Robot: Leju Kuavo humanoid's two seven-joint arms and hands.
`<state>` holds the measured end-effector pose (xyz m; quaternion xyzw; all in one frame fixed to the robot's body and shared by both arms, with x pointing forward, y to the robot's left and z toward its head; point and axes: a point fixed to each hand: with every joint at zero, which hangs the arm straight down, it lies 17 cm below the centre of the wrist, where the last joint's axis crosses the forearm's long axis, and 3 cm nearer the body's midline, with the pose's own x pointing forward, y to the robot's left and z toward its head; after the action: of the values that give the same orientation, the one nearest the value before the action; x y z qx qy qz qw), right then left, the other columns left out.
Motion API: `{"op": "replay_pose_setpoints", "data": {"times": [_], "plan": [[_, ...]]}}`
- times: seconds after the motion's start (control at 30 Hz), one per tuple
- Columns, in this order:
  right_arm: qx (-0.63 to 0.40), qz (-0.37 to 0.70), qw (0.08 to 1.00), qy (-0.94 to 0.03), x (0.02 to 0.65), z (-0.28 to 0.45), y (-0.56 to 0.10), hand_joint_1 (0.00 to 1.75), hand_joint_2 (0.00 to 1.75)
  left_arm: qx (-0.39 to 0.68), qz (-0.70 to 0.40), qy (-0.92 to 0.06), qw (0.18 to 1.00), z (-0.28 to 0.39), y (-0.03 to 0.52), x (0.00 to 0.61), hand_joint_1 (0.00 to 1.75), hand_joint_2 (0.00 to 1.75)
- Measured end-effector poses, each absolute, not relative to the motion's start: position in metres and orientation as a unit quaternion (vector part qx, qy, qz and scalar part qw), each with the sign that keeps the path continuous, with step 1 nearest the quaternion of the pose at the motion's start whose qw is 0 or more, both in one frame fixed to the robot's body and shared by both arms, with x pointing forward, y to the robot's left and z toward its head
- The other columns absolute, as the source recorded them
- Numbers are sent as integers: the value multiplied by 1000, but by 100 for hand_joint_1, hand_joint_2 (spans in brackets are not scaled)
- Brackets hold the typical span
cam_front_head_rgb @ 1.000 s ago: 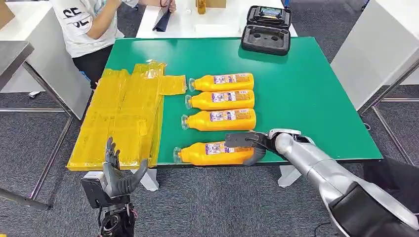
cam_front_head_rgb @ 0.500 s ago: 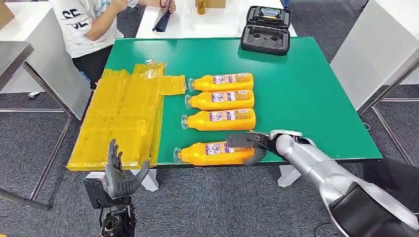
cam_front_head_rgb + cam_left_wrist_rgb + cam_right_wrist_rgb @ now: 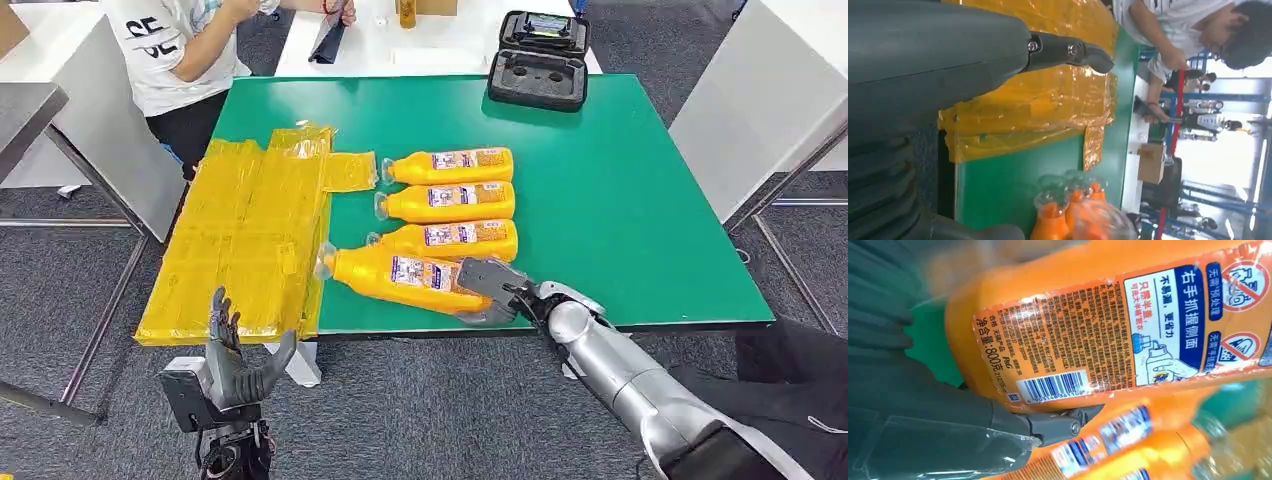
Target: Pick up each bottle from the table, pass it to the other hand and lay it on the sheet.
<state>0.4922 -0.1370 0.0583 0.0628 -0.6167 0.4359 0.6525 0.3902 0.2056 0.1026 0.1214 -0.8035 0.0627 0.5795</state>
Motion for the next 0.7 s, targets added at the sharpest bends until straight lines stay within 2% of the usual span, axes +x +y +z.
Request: {"op": "replay_pose_setpoints", "data": {"times": [0.2, 0.37, 0.57, 0.7], "plan": [[62, 410, 647, -640, 501, 76, -133, 175, 175, 95, 96, -798, 588, 102, 213, 387, 0, 175], [70, 398, 620, -673, 500, 89, -127, 175, 175, -15, 138, -792, 595, 108, 205, 386, 0, 175], [107, 394, 548, -730, 481, 111, -96, 175, 175, -139, 137, -793, 577, 131, 181, 384, 0, 175], [140, 381, 517, -753, 459, 117, -61, 175, 175, -170, 122, -800, 563, 147, 172, 385, 0, 175]]}}
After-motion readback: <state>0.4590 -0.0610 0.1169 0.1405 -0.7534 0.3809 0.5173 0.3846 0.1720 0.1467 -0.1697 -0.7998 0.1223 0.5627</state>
